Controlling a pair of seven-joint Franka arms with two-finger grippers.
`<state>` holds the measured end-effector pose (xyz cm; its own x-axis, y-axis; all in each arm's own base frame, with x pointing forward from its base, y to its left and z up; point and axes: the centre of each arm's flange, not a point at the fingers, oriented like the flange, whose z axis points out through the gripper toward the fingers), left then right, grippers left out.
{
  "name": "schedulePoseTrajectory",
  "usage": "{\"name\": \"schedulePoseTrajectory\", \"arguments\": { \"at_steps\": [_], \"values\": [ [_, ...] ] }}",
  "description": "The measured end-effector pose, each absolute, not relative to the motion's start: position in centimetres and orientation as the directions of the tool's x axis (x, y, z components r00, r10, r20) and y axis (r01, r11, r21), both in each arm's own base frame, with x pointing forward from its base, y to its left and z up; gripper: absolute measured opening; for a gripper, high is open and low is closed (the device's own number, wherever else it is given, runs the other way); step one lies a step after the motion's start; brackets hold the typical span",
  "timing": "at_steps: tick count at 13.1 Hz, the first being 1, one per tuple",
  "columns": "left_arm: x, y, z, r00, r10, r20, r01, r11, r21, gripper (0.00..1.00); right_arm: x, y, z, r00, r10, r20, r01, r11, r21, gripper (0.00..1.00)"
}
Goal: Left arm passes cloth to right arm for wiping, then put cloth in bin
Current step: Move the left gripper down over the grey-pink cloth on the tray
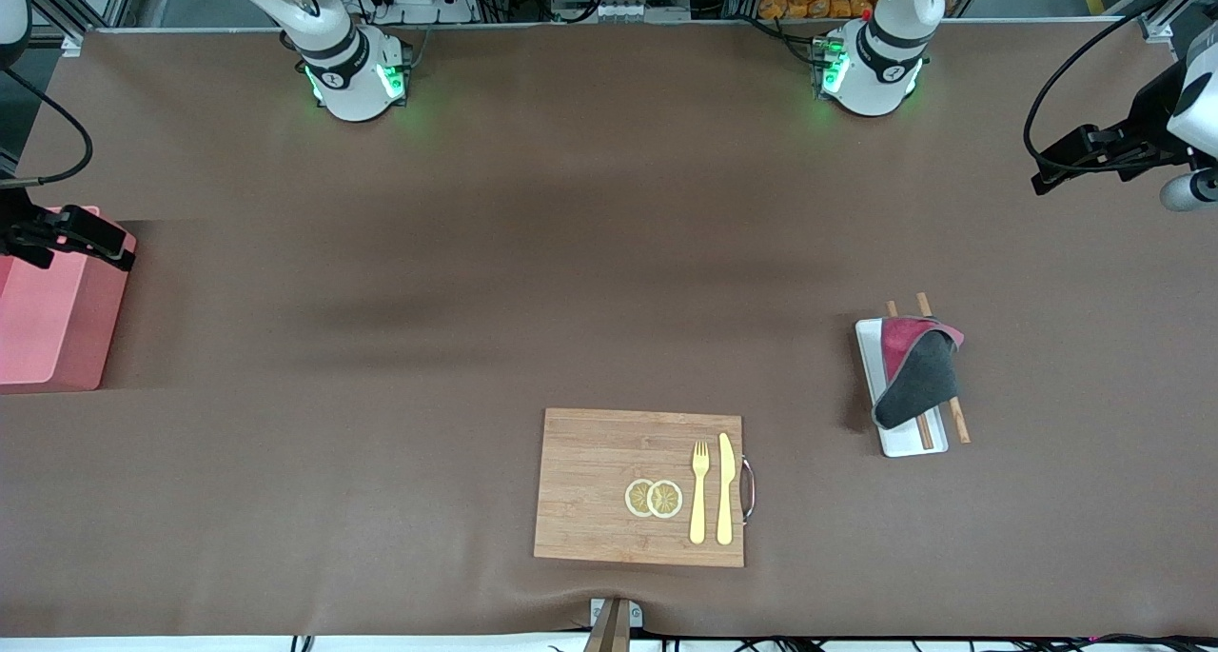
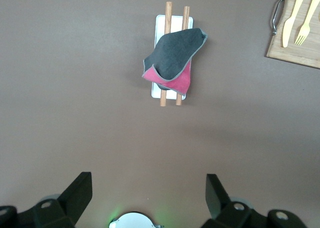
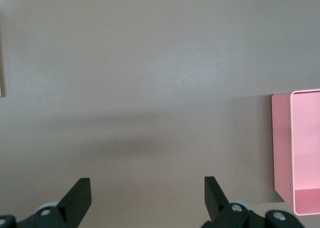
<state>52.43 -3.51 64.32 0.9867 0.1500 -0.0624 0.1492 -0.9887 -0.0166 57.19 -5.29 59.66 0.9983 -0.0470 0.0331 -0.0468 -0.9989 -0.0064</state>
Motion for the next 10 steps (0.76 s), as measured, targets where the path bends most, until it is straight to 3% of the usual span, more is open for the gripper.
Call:
{"name": "schedulePoseTrajectory", "arguments": {
  "at_steps": [10],
  "values": [
    [53.01, -3.06, 64.32, 0.992, 0.116, -0.054, 0.115, -0.993, -0.010, 1.00, 57.19, -5.30, 59.65, 0.998, -0.047, 0.033, -0.047, -0.999, -0.006, 1.00]
  ]
}}
